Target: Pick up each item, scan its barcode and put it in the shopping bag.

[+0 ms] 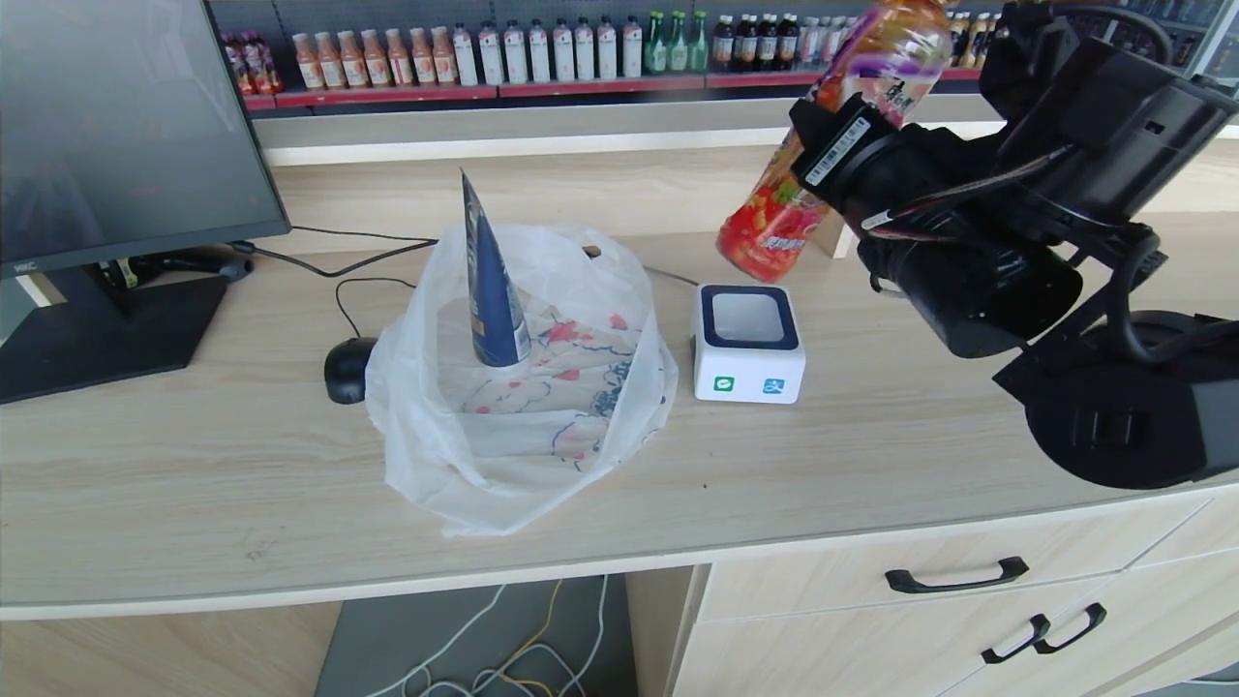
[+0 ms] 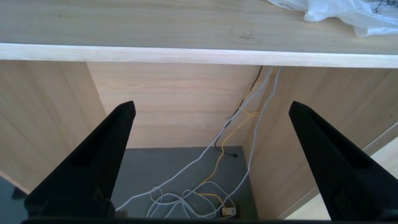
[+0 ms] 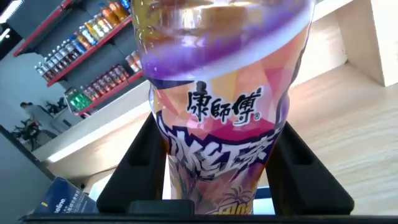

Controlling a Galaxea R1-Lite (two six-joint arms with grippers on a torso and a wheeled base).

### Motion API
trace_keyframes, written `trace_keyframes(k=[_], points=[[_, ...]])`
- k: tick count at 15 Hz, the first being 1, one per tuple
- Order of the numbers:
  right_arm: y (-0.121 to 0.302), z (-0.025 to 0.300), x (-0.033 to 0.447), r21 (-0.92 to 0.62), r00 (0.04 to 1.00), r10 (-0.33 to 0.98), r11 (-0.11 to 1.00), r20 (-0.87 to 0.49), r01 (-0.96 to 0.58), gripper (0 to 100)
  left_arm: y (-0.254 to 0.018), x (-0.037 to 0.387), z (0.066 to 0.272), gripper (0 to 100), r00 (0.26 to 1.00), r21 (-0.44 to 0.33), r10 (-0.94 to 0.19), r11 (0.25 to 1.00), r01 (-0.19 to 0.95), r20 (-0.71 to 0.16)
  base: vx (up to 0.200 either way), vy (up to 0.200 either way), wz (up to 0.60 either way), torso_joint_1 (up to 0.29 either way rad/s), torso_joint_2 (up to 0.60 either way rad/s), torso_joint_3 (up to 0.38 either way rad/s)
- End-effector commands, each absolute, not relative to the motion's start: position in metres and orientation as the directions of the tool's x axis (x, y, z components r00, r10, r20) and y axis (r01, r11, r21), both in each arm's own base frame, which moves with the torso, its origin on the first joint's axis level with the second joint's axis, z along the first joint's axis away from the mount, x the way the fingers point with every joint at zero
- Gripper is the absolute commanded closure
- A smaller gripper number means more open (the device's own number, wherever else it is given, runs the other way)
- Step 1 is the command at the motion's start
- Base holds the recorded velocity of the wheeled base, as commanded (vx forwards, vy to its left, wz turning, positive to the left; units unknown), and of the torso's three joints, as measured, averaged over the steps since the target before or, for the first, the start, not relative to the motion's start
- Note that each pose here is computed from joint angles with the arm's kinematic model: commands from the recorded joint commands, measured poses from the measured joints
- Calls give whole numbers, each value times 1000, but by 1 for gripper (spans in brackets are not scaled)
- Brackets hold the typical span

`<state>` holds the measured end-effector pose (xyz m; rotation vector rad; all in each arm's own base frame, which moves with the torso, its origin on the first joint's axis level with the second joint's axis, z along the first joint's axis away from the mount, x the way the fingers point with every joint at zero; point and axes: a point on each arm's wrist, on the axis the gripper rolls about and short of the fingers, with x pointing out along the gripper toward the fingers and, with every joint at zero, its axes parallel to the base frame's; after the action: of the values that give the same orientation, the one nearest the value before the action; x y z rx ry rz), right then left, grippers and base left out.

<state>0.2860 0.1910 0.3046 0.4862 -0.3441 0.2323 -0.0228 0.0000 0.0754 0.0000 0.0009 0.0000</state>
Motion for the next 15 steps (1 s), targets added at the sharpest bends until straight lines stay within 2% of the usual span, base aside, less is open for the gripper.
trace_keyframes(k=[1, 2, 3, 5, 8, 15], points=[[193, 304, 284, 343, 894, 180, 878, 411, -334, 100, 0, -23, 75, 0, 1000, 0, 0, 1000, 0, -2, 0, 0, 0, 0, 0, 0], [194, 293, 281, 166, 841, 305, 895, 447, -413, 100, 0, -23, 75, 0, 1000, 0, 0, 1000, 0, -2, 0, 0, 0, 0, 0, 0], [194, 284, 280, 60, 804, 377, 890, 459, -452, 100, 0, -23, 75, 0, 1000, 0, 0, 1000, 0, -2, 0, 0, 0, 0, 0, 0], [189, 265, 286, -63, 768, 427, 888, 477, -455, 100, 0, -23, 75, 0, 1000, -2, 0, 1000, 0, -2, 0, 0, 0, 0, 0, 0], [180, 244, 292, -115, 774, 415, 903, 477, -414, 100, 0, -23, 75, 0, 1000, 0, 0, 1000, 0, 0, 0, 0, 0, 0, 0, 0], [174, 239, 285, -153, 742, 403, 910, 536, -384, 100, 0, -23, 75, 0, 1000, 0, 0, 1000, 0, 0, 0, 0, 0, 0, 0, 0]])
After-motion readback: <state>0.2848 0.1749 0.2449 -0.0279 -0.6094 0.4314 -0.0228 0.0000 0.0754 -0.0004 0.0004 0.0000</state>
